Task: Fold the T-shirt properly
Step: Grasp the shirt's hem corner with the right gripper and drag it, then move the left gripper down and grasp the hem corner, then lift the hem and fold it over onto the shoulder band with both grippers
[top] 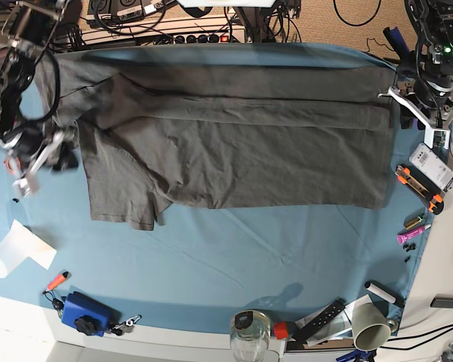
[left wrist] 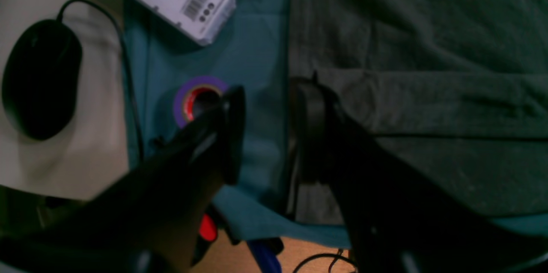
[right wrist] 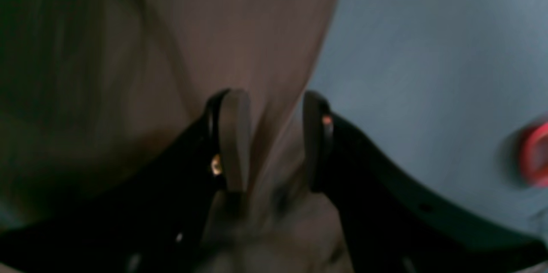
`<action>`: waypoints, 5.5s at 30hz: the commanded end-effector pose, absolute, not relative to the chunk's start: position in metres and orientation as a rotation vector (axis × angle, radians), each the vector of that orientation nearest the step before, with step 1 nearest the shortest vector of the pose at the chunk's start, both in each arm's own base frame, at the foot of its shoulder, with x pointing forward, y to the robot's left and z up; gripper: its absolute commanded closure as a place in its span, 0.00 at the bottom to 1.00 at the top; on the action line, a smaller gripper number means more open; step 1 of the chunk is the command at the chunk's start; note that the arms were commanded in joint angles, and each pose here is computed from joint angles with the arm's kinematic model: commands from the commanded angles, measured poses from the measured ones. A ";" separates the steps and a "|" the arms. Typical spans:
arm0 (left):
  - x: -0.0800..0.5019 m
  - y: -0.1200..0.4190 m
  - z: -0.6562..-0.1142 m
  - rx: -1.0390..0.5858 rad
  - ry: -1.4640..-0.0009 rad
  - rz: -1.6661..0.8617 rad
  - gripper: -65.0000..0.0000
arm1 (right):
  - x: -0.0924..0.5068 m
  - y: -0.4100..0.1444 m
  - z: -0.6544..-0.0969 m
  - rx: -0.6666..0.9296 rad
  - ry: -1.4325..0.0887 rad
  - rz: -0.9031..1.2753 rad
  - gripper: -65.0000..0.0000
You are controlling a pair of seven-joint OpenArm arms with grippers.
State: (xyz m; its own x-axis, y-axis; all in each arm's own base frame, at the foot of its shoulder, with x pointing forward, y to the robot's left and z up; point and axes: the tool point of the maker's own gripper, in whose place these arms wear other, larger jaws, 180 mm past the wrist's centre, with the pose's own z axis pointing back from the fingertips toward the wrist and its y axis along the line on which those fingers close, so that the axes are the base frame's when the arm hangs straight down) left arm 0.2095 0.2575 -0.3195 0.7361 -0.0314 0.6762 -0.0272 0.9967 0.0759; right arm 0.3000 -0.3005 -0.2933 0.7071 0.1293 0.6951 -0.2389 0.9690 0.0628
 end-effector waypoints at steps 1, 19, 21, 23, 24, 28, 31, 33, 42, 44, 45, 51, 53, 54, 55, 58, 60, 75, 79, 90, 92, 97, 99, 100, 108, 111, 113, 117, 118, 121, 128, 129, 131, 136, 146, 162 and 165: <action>0.214 0.260 -0.310 0.096 -0.779 -0.011 0.68 | 0.314 -0.314 -0.275 0.106 -0.814 0.193 0.68; 0.216 0.260 -0.308 0.096 -0.790 -0.012 0.68 | 0.409 -0.347 -0.324 0.339 -0.764 -0.185 0.68; 0.216 0.260 -0.308 0.096 -0.790 -0.012 0.68 | 0.409 -0.339 -0.344 0.345 -0.711 -0.180 0.68; 0.216 0.260 -0.308 0.096 -0.791 -0.012 0.68 | 0.407 -0.328 -0.363 0.350 -0.652 -0.167 0.68; 0.216 0.260 -0.308 0.096 -0.791 -0.012 0.68 | 0.405 -0.322 -0.372 0.351 -0.623 -0.158 0.68; 0.219 0.258 -0.306 0.094 -0.804 -0.027 0.68 | 0.401 -0.290 -0.394 0.391 -0.565 -0.134 0.68; 0.230 0.258 -0.296 0.094 -0.864 -0.028 0.68 | 0.403 -0.268 -0.400 0.428 -0.553 -0.122 0.68; 0.240 0.257 -0.285 0.093 -0.924 -0.029 0.68 | 0.404 -0.255 -0.403 0.450 -0.546 -0.117 0.68; 0.286 0.232 -0.278 0.040 -1.027 -0.126 0.43 | 0.398 -0.248 -0.411 0.440 -0.497 -0.094 0.68; 0.301 0.233 -0.284 0.052 -1.022 -0.124 0.43 | 0.397 -0.249 -0.413 0.429 -0.491 -0.089 0.68; 0.309 0.235 -0.285 0.058 -1.023 -0.106 0.43 | 0.397 -0.249 -0.413 0.429 -0.491 -0.089 0.68; 0.350 0.254 -0.284 0.053 -1.010 0.005 0.43 | 0.397 -0.249 -0.413 0.428 -0.491 -0.089 0.68; 0.360 0.260 -0.294 0.039 -0.980 0.035 0.43 | 0.397 -0.249 -0.413 0.428 -0.491 -0.089 0.68; 0.365 0.263 -0.301 0.029 -0.960 0.051 0.43 | 0.397 -0.249 -0.413 0.428 -0.491 -0.089 0.68; 0.369 0.265 -0.309 0.017 -0.932 0.068 0.43 | 0.397 -0.249 -0.413 0.428 -0.491 -0.089 0.68; 0.375 0.265 -0.330 -0.044 -0.829 0.109 0.43 | 0.397 -0.249 -0.413 0.428 -0.491 -0.089 0.68; 0.379 0.261 -0.337 -0.092 -0.782 0.131 0.43 | 0.396 -0.249 -0.413 0.428 -0.490 -0.089 0.68; 0.384 0.252 -0.377 -0.190 -0.607 0.153 0.50 | 0.394 -0.249 -0.414 0.429 -0.475 -0.086 0.68; 0.382 0.245 -0.385 -0.248 -0.591 0.178 0.62 | 0.394 -0.249 -0.414 0.430 -0.476 -0.085 0.68; 0.382 0.239 -0.389 -0.279 -0.587 0.191 0.94 | 0.398 -0.249 -0.411 0.430 -0.489 -0.085 0.95; 0.382 0.239 -0.389 -0.284 -0.588 0.192 1.00 | 0.400 -0.249 -0.409 0.429 -0.501 -0.087 1.00; 0.384 0.231 -0.385 -0.329 -0.596 0.175 1.00 | 0.412 -0.251 -0.398 0.420 -0.541 -0.081 1.00; 0.385 0.226 -0.380 -0.360 -0.591 0.161 1.00 | 0.419 -0.254 -0.393 0.402 -0.550 -0.070 1.00; 0.386 0.225 -0.377 -0.378 -0.591 0.162 1.00 | 0.422 -0.255 -0.389 0.392 -0.557 -0.064 1.00; 0.400 0.232 -0.351 -0.391 -0.609 0.143 1.00 | 0.449 -0.260 -0.346 0.339 -0.681 -0.006 1.00; 0.402 0.232 -0.343 -0.414 -0.621 0.119 1.00 | 0.456 -0.262 -0.328 0.315 -0.731 0.022 1.00; 0.401 0.233 -0.341 -0.424 -0.616 0.107 1.00 | 0.459 -0.261 -0.317 0.302 -0.753 0.041 1.00; 0.394 0.232 -0.343 -0.439 -0.576 0.098 1.00 | 0.457 -0.261 -0.305 0.275 -0.751 0.078 1.00; 0.393 0.232 -0.343 -0.442 -0.571 0.095 1.00 | 0.456 -0.260 -0.304 0.269 -0.743 0.086 1.00; 0.391 0.228 -0.340 -0.471 -0.564 0.087 1.00 | 0.452 -0.261 -0.298 0.249 -0.731 0.109 1.00; 0.387 0.226 -0.341 -0.479 -0.542 0.077 1.00 | 0.434 -0.251 -0.295 0.249 -0.742 0.158 1.00; 0.386 0.225 -0.340 -0.484 -0.541 0.061 1.00 | 0.431 -0.250 -0.298 0.253 -0.737 0.158 1.00; 0.383 0.223 -0.339 -0.502 -0.540 0.032 1.00 | 0.425 -0.248 -0.304 0.261 -0.727 0.159 1.00; 0.374 0.232 -0.337 -0.485 -0.545 0.015 1.00 | 0.418 -0.250 -0.296 0.292 -0.754 0.139 1.00; 0.343 0.231 -0.352 -0.509 -0.506 -0.013 1.00 | 0.402 -0.265 -0.289 0.343 -0.764 0.107 1.00; 0.314 0.223 -0.349 -0.447 -0.531 -0.116 1.00 | 0.351 -0.285 -0.297 0.285 -0.721 0.173 1.00; 0.309 0.223 -0.352 -0.448 -0.518 -0.114 1.00 | 0.338 -0.282 -0.307 0.285 -0.693 0.180 1.00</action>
